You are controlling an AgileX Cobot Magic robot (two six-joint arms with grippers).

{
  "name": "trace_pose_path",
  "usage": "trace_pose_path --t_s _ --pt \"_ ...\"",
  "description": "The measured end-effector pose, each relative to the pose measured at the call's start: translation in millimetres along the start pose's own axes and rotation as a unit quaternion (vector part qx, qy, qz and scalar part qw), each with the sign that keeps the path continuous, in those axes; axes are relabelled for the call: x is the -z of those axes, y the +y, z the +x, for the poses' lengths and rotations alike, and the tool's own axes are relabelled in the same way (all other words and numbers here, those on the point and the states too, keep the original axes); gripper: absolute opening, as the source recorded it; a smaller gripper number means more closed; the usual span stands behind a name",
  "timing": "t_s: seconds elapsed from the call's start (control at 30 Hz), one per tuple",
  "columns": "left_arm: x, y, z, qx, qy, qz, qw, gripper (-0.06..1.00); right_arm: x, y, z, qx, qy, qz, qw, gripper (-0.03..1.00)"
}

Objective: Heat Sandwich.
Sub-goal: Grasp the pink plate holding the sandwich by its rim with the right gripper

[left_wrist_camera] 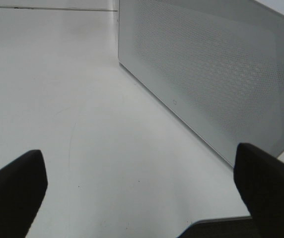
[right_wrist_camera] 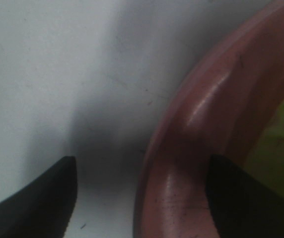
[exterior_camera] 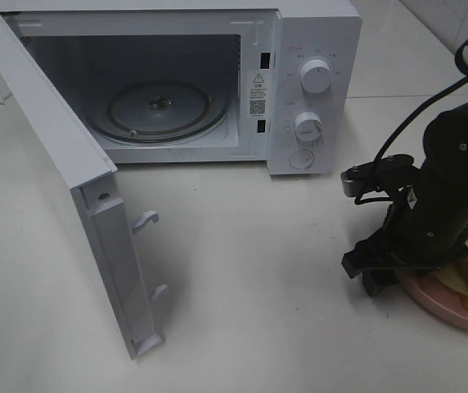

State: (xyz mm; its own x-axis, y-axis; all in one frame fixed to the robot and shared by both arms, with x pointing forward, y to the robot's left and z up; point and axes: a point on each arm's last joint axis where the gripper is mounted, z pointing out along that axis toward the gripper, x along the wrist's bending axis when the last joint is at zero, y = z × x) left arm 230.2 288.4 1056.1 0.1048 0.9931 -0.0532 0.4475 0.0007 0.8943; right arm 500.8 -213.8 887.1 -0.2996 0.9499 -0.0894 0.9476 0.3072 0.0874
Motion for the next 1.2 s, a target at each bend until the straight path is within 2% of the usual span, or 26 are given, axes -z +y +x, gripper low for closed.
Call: trace_pose_path --t_s 0.07,0.1,0.13,0.17,0.2,0.23,0.27,0.3,0.33,0.73,1.2 --pt "0.0 0.0 0.0 0.0 0.0 0.0 1.0 0.96 0.0 0.1 -0.8 0.007 -0.004 -0.001 1.0 0.58" --pt "0.0 0.0 0.0 0.0 0.0 0.0 1.0 0.96 0.0 0.1 -0.8 0.007 -0.004 -0.001 1.0 0.58" --pt "0.0 0.0 0.0 0.0 0.0 0.0 1.0 0.96 0.0 0.1 -0.9 0.008 -0.005 -0.001 1.0 0.52" --pt "0.0 0.0 0.0 0.0 0.0 0.0 1.0 0.96 0.0 0.2 -1.1 0.009 -0.006 -0.001 1.0 0.39" --pt "0.0 0.0 0.0 0.0 0.0 0.0 1.0 0.96 0.0 0.2 -1.1 0.009 -0.006 -0.001 1.0 0.34" --pt "0.0 0.0 0.0 0.0 0.0 0.0 1.0 0.96 0.0 0.2 -1.1 0.009 -0.006 -0.001 1.0 0.34" --pt "0.0 0.0 0.0 0.0 0.0 0.0 1.0 0.96 0.0 0.2 -1.1 0.01 -0.006 -0.001 1.0 0.26" --pt "0.0 0.0 0.0 0.0 0.0 0.0 1.0 0.96 0.0 0.2 -1.6 0.014 -0.009 -0.001 1.0 0.14" --pt "0.0 0.0 0.0 0.0 0.0 0.0 1.0 0.96 0.3 0.2 -1.8 0.016 -0.01 -0.002 1.0 0.11" --pt "0.0 0.0 0.0 0.0 0.0 0.0 1.0 0.96 0.6 0.1 -3.2 0.017 -0.017 -0.001 1.0 0.11" --pt "0.0 0.0 0.0 0.0 0.0 0.0 1.0 0.96 7.7 -4.2 -0.8 0.023 -0.078 0.012 0.997 0.05"
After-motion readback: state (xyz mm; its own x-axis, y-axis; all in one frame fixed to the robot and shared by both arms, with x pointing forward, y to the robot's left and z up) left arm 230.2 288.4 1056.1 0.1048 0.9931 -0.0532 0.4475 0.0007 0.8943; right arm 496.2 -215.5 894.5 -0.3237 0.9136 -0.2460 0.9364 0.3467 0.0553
